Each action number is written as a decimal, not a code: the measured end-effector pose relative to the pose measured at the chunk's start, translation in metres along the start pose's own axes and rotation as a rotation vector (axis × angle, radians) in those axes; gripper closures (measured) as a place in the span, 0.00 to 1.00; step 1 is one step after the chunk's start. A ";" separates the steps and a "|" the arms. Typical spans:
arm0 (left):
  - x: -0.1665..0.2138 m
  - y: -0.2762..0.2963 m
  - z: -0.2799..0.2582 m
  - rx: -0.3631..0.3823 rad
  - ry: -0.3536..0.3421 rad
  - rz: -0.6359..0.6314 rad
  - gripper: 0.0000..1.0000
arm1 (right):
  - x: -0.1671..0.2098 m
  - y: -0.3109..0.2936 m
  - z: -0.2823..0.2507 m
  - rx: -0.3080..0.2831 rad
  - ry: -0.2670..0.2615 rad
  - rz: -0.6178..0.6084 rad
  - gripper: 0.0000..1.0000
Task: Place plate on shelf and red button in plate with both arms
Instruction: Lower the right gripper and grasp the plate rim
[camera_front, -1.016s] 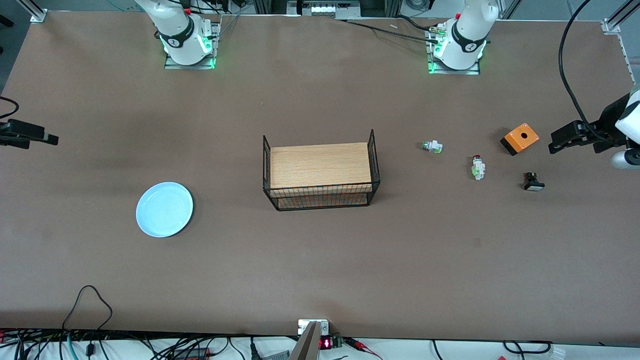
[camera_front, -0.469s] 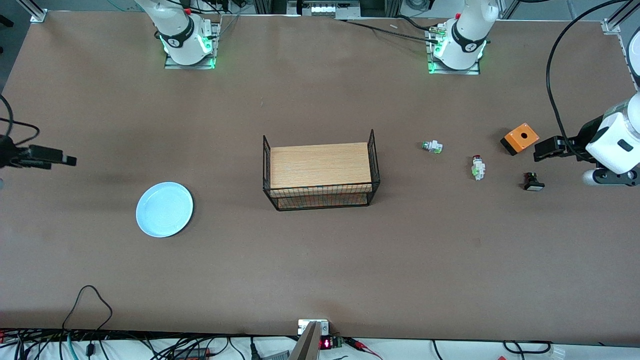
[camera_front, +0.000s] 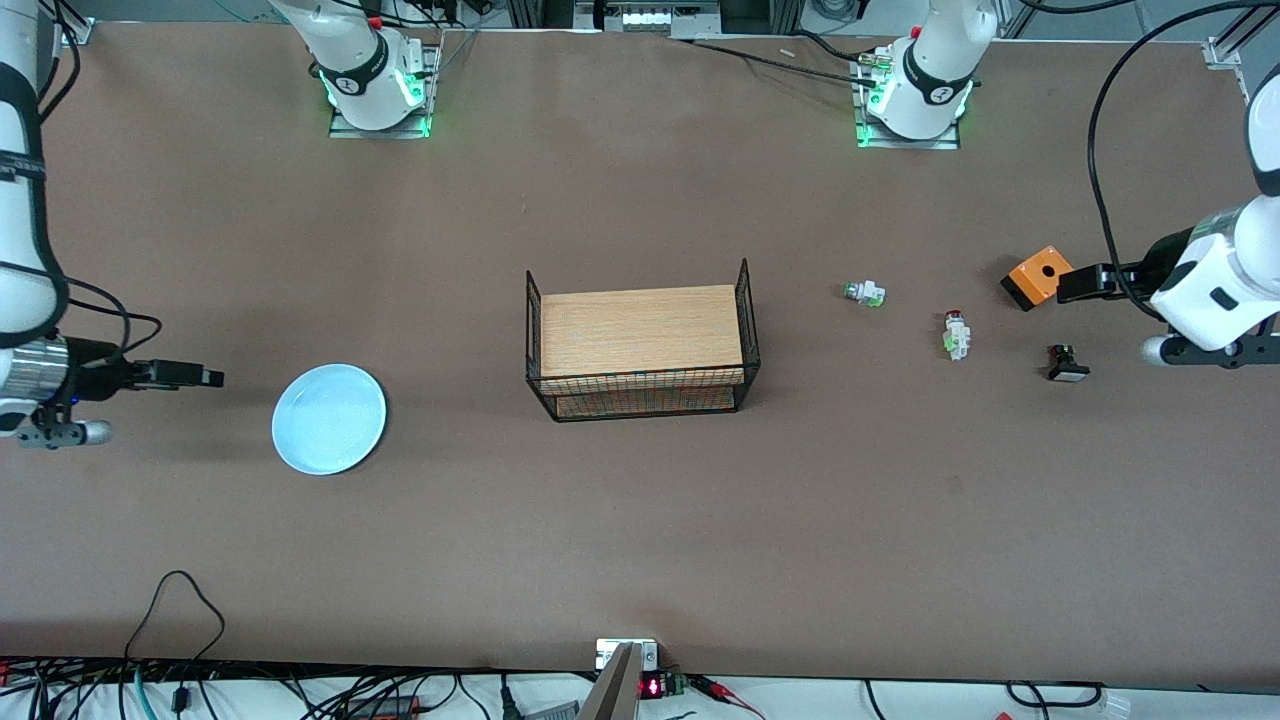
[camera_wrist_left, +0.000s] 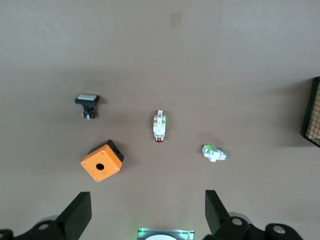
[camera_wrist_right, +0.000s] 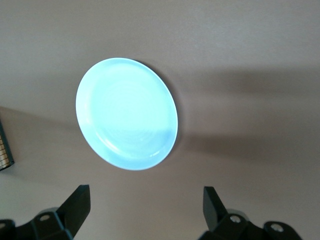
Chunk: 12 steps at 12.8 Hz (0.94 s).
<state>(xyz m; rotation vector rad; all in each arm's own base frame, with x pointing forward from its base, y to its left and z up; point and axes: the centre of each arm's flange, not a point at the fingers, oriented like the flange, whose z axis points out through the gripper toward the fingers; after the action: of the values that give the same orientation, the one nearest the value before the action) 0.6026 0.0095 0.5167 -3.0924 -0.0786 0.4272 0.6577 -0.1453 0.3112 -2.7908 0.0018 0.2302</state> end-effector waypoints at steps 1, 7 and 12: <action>0.003 0.001 0.007 0.001 -0.020 -0.012 0.00 | 0.006 0.000 0.011 -0.005 0.005 -0.002 0.00; 0.003 0.001 0.012 0.003 -0.049 -0.037 0.00 | 0.030 0.031 0.093 0.047 0.055 0.041 0.00; -0.001 0.002 0.014 0.008 -0.077 -0.109 0.00 | 0.038 0.042 0.125 0.022 0.084 -0.008 0.15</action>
<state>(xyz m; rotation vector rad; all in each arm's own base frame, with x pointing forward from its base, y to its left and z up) 0.5983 0.0076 0.5034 -3.0447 -0.2449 0.5402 0.6743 -0.1422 0.1746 -2.7760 0.0132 0.1107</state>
